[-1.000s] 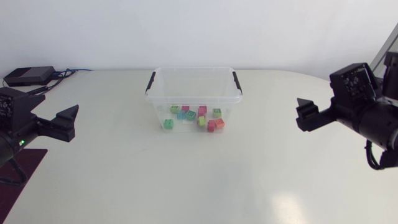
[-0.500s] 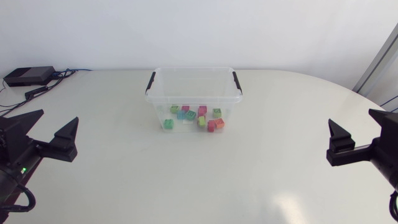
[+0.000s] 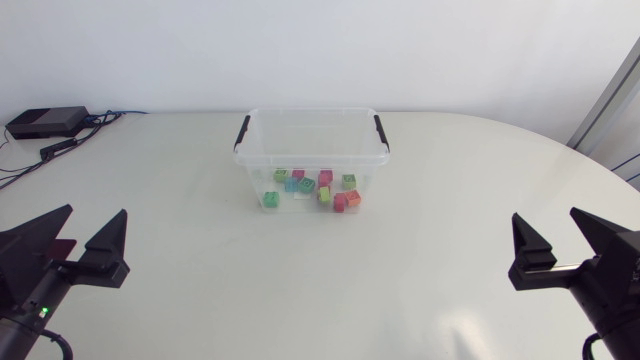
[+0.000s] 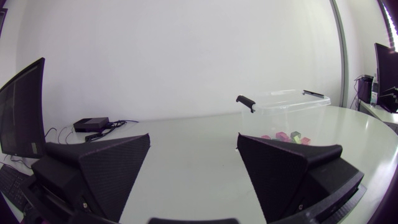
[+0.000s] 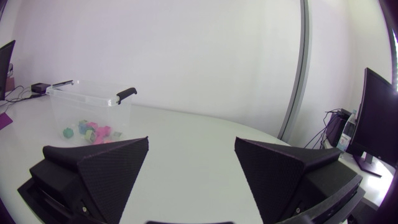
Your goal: Pick up the duplo bricks and place them in the container
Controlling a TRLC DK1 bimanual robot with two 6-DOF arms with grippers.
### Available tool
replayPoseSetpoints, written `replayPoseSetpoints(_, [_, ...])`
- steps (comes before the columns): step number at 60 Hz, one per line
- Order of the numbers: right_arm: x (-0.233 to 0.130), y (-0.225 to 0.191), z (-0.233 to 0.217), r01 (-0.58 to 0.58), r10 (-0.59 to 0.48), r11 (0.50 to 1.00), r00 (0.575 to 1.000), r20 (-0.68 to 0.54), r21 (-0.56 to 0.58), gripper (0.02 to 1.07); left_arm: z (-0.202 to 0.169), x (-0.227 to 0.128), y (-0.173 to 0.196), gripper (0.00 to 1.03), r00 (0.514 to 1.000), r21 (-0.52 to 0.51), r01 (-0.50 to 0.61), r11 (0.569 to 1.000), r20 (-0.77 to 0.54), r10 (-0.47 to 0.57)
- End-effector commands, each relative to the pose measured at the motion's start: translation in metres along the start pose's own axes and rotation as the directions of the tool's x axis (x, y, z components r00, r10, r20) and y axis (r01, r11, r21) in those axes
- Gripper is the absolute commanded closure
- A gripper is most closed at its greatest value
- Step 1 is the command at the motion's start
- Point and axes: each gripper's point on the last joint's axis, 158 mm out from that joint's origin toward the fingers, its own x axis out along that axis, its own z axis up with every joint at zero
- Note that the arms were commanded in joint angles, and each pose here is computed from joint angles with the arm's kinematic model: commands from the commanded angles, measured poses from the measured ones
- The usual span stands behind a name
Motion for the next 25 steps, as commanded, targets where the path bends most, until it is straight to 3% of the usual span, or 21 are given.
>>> replayPoseSetpoints(1, [0.0010, 0.0010, -0.0100, -0.003, 0.002, 0.998, 1.000, 0.014, 0.064, 0.07, -0.0133, -0.0017, -0.0022, 0.06, 1.000, -0.052, -0.001, 0.999, -0.009, 0.001])
replayPoseSetpoints(10, [0.0012, 0.0046, -0.0191, -0.023, 0.016, 0.991, 0.998, 0.053, 0.131, 0.07, -0.0215, -0.0058, -0.0042, 0.07, 1.000, -0.100, -0.004, 0.995, 0.005, 0.005])
replayPoseSetpoints(25, [0.0012, 0.0046, -0.0191, -0.023, 0.016, 0.991, 0.998, 0.053, 0.131, 0.07, -0.0215, -0.0058, -0.0042, 0.07, 1.000, -0.100, -0.004, 0.995, 0.005, 0.005])
